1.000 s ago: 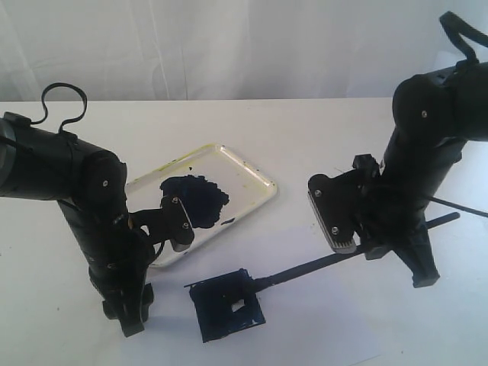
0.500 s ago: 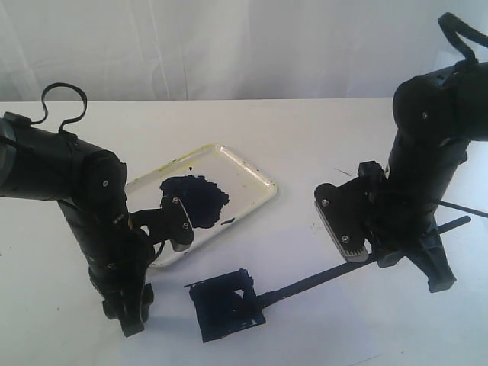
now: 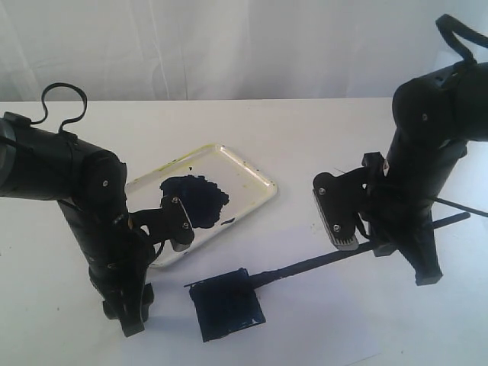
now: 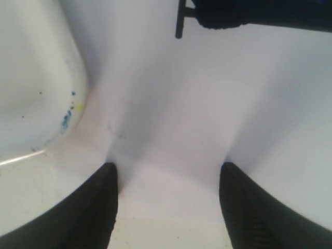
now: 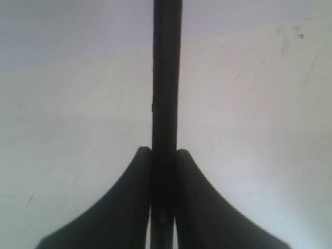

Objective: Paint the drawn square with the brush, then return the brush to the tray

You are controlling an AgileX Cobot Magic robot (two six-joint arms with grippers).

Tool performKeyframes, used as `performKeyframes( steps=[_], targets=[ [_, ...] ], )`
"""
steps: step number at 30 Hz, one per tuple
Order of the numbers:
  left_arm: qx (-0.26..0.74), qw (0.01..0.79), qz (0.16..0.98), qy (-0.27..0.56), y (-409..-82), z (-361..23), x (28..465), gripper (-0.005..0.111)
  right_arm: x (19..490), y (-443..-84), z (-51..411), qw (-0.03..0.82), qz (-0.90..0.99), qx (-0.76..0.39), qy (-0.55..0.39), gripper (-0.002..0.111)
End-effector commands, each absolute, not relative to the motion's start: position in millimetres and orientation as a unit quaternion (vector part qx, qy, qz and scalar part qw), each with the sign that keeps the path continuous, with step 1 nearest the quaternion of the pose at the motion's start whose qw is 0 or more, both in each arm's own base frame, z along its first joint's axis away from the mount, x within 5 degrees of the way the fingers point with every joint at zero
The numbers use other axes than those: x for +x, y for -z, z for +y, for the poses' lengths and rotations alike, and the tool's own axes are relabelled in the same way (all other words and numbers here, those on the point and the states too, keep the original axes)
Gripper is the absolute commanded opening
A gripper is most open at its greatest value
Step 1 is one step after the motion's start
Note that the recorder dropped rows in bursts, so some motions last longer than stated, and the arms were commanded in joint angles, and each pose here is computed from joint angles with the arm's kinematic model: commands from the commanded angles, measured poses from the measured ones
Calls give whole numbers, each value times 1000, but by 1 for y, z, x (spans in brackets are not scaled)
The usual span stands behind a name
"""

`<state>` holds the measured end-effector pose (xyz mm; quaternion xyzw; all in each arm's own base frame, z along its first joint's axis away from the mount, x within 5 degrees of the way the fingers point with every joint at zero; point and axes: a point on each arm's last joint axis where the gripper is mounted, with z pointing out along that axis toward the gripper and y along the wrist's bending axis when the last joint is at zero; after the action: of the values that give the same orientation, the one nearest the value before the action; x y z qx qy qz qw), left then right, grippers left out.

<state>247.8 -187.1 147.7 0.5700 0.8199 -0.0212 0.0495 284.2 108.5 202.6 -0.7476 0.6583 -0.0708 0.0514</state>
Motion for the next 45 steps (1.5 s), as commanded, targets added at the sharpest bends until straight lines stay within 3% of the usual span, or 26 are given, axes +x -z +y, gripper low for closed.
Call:
performKeyframes(
  steps=[1, 13, 26, 31, 39, 45],
  targets=[
    [569, 32, 821, 25, -142, -187, 243, 62, 285, -202, 109, 58, 664, -742, 73, 0],
    [569, 32, 821, 25, -142, -187, 243, 62, 275, -205, 104, 13, 631, -774, 55, 0],
    [569, 32, 821, 25, -142, -187, 243, 62, 272, -238, 103, 99, 641, -755, 95, 0],
    [569, 32, 821, 25, -142, -187, 243, 62, 278, -239, 100, 118, 647, -746, 108, 0],
    [569, 32, 821, 25, -142, -187, 243, 62, 303, -242, 92, 215, 681, -688, 130, 0],
    [569, 32, 821, 25, -142, -187, 243, 62, 333, -227, 89, 215, 712, -660, 107, 0]
  ],
)
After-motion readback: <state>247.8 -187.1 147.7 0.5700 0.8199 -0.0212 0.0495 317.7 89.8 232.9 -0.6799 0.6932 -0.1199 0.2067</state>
